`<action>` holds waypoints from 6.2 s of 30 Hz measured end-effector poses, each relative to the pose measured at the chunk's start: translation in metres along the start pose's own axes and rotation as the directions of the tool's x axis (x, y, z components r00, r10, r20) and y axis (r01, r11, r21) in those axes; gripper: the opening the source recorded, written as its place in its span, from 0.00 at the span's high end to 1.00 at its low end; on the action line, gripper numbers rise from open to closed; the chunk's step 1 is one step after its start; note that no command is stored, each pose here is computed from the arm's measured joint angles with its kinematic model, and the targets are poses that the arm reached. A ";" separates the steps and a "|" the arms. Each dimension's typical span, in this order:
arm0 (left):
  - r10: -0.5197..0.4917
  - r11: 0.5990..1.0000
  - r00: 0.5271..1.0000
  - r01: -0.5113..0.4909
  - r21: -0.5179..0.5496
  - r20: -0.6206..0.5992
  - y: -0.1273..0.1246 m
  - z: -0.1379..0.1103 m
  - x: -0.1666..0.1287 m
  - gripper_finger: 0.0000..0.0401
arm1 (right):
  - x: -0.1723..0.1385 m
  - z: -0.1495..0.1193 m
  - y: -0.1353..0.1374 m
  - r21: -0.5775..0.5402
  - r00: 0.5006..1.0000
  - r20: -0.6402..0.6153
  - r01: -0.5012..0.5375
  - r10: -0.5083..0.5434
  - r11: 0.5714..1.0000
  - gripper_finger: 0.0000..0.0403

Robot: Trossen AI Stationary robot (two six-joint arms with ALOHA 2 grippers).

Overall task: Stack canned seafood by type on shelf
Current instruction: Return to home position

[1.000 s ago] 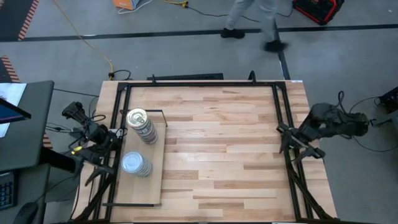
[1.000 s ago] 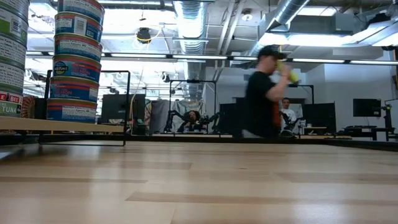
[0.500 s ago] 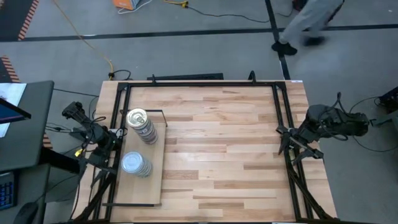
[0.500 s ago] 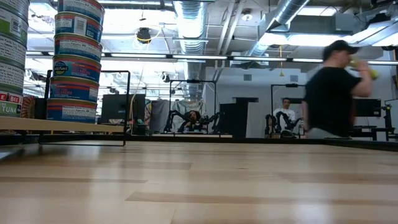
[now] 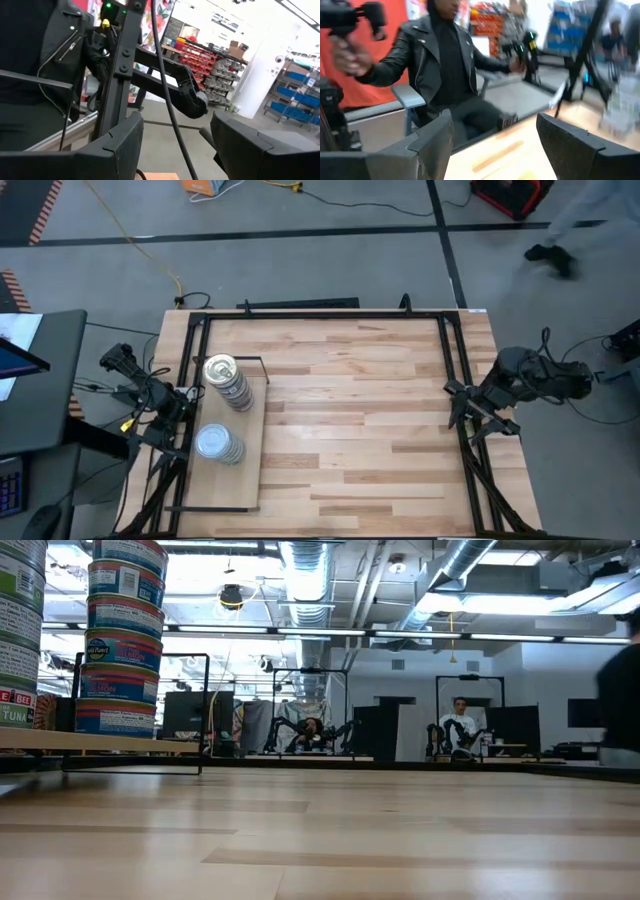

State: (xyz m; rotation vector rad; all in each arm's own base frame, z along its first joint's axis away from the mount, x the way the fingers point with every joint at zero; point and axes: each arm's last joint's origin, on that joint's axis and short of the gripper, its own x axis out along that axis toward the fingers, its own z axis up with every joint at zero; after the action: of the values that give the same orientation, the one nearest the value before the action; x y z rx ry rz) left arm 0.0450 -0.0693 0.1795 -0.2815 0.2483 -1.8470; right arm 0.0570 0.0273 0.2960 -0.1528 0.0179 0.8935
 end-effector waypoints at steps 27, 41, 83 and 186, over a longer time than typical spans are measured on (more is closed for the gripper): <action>-0.033 0.995 0.999 0.035 0.093 -0.020 -0.001 -0.001 0.000 0.45 | 0.031 -0.104 -0.006 -0.040 0.965 0.247 -0.075 0.083 0.996 0.23; -0.027 1.000 0.999 0.027 0.015 -0.019 0.000 -0.001 0.000 0.45 | 0.033 -0.118 -0.007 0.001 0.984 0.164 -0.068 0.067 0.998 0.23; 0.067 0.995 0.997 -0.069 0.066 0.030 0.002 0.000 0.000 0.45 | -0.014 -0.138 -0.053 0.070 0.204 -0.102 0.978 -0.974 0.198 0.23; 0.206 0.976 0.973 -0.212 0.054 0.101 0.006 0.002 -0.001 0.45 | -0.001 -0.141 -0.047 0.163 0.346 -0.129 0.932 -0.929 0.325 0.23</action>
State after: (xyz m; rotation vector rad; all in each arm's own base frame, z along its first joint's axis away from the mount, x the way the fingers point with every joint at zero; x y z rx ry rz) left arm 0.0517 -0.0704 0.1797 -0.2863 0.1466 -1.6251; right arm 0.0999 -0.0218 0.1627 0.0526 0.0308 -0.3298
